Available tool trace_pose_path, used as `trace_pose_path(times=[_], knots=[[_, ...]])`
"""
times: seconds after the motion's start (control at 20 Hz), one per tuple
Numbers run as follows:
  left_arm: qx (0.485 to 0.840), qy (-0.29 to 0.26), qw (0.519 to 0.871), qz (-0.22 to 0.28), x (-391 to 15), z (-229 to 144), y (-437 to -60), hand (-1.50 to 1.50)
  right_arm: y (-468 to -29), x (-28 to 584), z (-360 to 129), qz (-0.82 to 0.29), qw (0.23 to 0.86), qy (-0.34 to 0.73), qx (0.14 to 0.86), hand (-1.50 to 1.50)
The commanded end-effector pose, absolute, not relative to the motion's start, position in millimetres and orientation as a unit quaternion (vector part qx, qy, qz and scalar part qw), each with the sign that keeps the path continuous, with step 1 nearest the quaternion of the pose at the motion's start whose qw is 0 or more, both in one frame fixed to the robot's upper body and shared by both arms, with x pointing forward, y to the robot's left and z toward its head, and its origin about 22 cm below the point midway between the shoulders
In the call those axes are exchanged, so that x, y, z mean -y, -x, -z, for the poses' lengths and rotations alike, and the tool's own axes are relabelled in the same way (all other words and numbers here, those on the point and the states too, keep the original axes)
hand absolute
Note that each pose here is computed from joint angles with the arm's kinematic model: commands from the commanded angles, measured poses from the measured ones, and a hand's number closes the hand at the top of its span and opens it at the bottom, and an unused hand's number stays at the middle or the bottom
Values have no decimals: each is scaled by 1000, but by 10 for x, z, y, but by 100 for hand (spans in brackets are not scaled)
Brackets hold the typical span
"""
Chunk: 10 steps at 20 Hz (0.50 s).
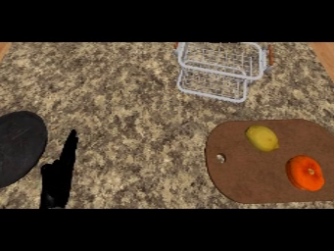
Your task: Pick the squash from the cutting board and place it in the tiered basket
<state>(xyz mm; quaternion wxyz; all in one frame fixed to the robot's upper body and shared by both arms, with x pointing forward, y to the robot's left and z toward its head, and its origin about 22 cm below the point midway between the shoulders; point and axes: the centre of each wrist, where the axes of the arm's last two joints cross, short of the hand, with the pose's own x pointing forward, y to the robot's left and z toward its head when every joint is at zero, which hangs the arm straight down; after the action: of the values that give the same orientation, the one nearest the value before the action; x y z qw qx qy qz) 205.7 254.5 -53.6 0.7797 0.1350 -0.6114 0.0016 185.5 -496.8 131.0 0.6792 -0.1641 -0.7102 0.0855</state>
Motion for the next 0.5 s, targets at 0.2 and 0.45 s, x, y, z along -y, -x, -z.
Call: trace_pose_path(times=[0.2,0.45], knots=[[598,-126,792,2,-2527,558,-1994,0,-1854,4598,-1873,-326,699,256,583,-150],[600,-132,789,3,-2598,578,-1974,0,-1667,4162,-1891,-348,685,323,553,-150]])
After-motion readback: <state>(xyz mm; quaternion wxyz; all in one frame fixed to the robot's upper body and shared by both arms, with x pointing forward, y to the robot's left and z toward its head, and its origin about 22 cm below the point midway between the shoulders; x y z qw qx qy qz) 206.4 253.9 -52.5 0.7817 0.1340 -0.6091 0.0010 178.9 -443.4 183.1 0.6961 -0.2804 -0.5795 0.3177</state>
